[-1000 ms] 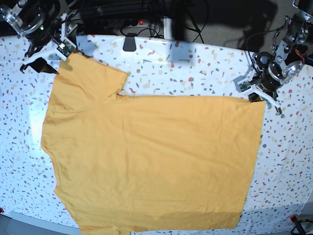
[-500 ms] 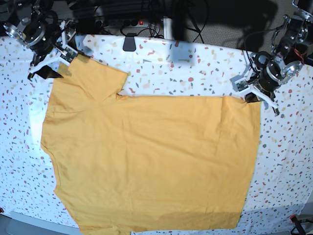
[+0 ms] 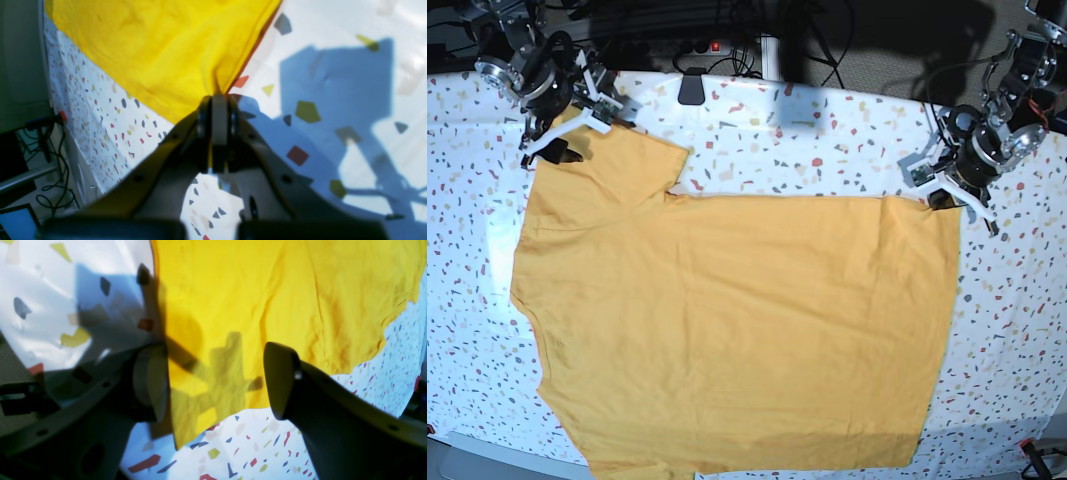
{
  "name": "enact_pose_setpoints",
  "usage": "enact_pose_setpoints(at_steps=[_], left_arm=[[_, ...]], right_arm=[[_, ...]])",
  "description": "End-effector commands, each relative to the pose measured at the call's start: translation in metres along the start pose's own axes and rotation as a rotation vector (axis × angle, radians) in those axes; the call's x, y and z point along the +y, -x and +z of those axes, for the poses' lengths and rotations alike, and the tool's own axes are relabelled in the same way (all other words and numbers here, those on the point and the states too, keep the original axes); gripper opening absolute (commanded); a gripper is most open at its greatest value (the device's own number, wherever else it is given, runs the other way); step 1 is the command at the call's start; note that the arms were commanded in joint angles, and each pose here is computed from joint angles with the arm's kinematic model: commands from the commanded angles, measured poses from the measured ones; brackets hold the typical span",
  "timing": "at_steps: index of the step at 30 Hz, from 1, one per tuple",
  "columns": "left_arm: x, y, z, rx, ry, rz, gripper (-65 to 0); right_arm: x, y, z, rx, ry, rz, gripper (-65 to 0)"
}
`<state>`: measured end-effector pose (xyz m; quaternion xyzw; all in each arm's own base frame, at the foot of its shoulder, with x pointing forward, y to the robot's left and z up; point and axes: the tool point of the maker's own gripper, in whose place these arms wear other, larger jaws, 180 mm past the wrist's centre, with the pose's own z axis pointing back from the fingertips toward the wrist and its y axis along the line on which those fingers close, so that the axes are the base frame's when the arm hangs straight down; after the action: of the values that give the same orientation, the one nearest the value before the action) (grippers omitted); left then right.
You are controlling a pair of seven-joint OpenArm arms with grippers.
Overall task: Fold the T-shirt properly
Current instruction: 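Close both grippers on the shirt's shoulder edge corners, then lift the held edge and stretch the shirt out with both grippers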
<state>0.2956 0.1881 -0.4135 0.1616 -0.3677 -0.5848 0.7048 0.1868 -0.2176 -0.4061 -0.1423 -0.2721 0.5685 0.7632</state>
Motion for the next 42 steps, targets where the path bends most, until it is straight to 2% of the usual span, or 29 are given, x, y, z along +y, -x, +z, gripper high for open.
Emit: enact_pose_setpoints(at_steps=[1,4,9,11,19,22,24,28,33,36,39,42], left_arm=[[0.016,-0.002,0.003,-0.013,-0.040,-0.011,-65.0],[0.016,-0.002,0.003,-0.013,-0.040,-0.011,-65.0],[0.016,-0.002,0.003,-0.014,-0.040,-0.011,-65.0],[0.016,-0.002,0.003,-0.013,-0.040,-0.011,-65.0],[0.017,-0.002,0.003,-0.015,-0.042,-0.012,-65.0],[0.019,-0.003,0.002,-0.016,-0.046,-0.013,-65.0],[0.023,-0.005,0.002,-0.023,-0.053,-0.015,-65.0],[0.035,-0.010,0.000,-0.043,-0.077,-0.021,-65.0],[0.055,-0.016,-0.002,-0.059,-0.115,-0.029,-65.0],[0.067,-0.030,-0.002,-0.127,-0.138,-0.031,-65.0],[0.079,-0.048,-0.001,-0.214,-0.151,0.051,-65.0],[0.092,-0.053,-0.004,-0.226,-0.174,0.085,-65.0]], right_arm=[[-0.006,0.005,0.001,0.018,0.016,0.014,-24.6],[-0.005,0.006,0.001,0.026,0.015,0.014,-35.8],[-0.005,0.005,0.001,0.016,0.014,0.008,-59.9],[-0.005,0.002,0.001,0.000,0.010,-0.003,-65.0],[-0.006,-0.002,0.002,-0.011,0.014,-0.032,-65.0],[-0.013,-0.006,0.005,0.005,0.019,-0.119,-65.0],[-0.029,-0.014,0.008,-0.004,0.063,-0.167,-65.0],[-0.060,-0.028,0.012,-0.042,0.150,-0.174,-65.0],[-0.086,-0.041,0.011,-0.091,0.194,-0.208,-65.0],[-0.105,-0.051,0.011,-0.140,0.223,-0.251,-65.0],[-0.126,-0.058,0.007,-0.179,0.247,-0.302,-65.0],[-0.145,-0.060,-0.002,-0.191,0.279,-0.345,-65.0]])
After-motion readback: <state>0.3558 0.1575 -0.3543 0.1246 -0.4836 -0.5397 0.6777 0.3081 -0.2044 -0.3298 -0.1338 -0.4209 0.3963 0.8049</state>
